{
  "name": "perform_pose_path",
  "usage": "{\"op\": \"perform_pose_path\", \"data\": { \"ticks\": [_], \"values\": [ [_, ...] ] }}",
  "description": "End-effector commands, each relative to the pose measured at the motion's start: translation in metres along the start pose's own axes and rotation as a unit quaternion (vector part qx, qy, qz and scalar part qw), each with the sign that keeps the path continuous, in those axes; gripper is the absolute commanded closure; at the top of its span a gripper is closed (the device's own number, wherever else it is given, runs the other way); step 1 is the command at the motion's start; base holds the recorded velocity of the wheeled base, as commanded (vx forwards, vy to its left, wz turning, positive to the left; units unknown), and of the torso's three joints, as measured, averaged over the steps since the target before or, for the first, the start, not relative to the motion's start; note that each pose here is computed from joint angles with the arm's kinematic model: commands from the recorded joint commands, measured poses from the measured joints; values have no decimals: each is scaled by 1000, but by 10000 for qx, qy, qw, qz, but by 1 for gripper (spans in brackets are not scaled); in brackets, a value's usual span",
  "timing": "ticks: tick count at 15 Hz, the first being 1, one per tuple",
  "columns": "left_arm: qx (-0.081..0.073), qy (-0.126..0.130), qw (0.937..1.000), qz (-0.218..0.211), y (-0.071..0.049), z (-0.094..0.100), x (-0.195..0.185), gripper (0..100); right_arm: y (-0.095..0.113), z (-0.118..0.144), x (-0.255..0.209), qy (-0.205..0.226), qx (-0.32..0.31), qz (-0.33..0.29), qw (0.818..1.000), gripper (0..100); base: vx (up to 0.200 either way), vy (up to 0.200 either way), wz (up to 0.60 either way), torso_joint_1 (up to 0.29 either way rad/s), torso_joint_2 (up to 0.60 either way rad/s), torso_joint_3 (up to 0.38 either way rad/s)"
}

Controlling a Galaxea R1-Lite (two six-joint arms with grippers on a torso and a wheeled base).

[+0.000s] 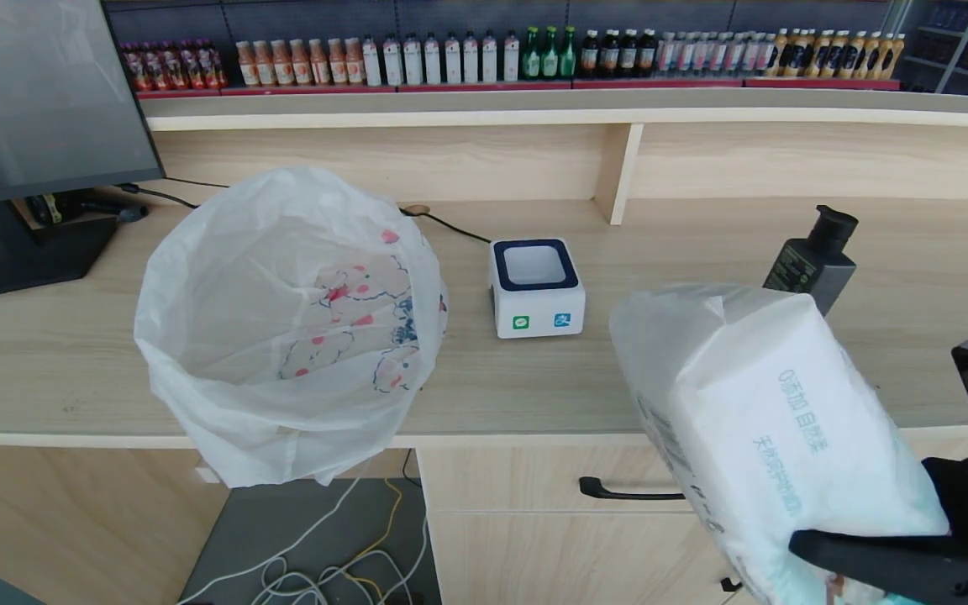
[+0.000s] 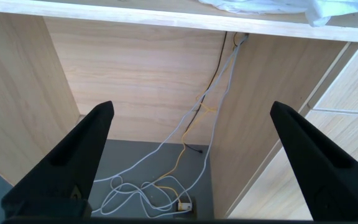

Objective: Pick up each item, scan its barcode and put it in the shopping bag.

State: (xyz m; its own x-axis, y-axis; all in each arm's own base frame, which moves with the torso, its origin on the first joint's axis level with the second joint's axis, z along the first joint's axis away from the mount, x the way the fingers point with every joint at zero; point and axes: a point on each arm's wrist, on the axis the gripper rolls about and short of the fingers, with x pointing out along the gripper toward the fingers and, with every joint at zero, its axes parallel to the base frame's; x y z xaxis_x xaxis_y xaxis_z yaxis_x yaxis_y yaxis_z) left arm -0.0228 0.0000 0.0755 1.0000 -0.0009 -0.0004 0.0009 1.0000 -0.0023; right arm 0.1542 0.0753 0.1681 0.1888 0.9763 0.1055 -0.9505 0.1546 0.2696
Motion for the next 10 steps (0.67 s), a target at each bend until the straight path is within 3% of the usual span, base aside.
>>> {"op": "perform_pose_path", "data": {
  "ticks": [1,3,5,7,8,10],
  "values": [
    [-4,-2,10000,-3,0,0,0,0,-46,-20,-3,187,-538,-1057,9928,100,0,0,0,0,0,0],
    [-4,-2,10000,4,0,0,0,0,-51,-8,3,-38,-841,-1331,9875,100,0,0,0,0,0,0],
    [-4,-2,10000,-3,0,0,0,0,-51,7,21,-578,-1202,-2174,9669,100,0,0,0,0,0,0],
    [-4,-2,10000,-3,0,0,0,0,-38,16,42,-1136,-1316,-2978,9387,100,0,0,0,0,0,0],
    [-4,-2,10000,4,0,0,0,0,-26,21,50,-1351,-1373,-3025,9335,100,0,0,0,0,0,0],
    [-4,-2,10000,4,0,0,0,0,-22,20,52,-1339,-1620,-3324,9194,100,0,0,0,0,0,0]
  ]
}}
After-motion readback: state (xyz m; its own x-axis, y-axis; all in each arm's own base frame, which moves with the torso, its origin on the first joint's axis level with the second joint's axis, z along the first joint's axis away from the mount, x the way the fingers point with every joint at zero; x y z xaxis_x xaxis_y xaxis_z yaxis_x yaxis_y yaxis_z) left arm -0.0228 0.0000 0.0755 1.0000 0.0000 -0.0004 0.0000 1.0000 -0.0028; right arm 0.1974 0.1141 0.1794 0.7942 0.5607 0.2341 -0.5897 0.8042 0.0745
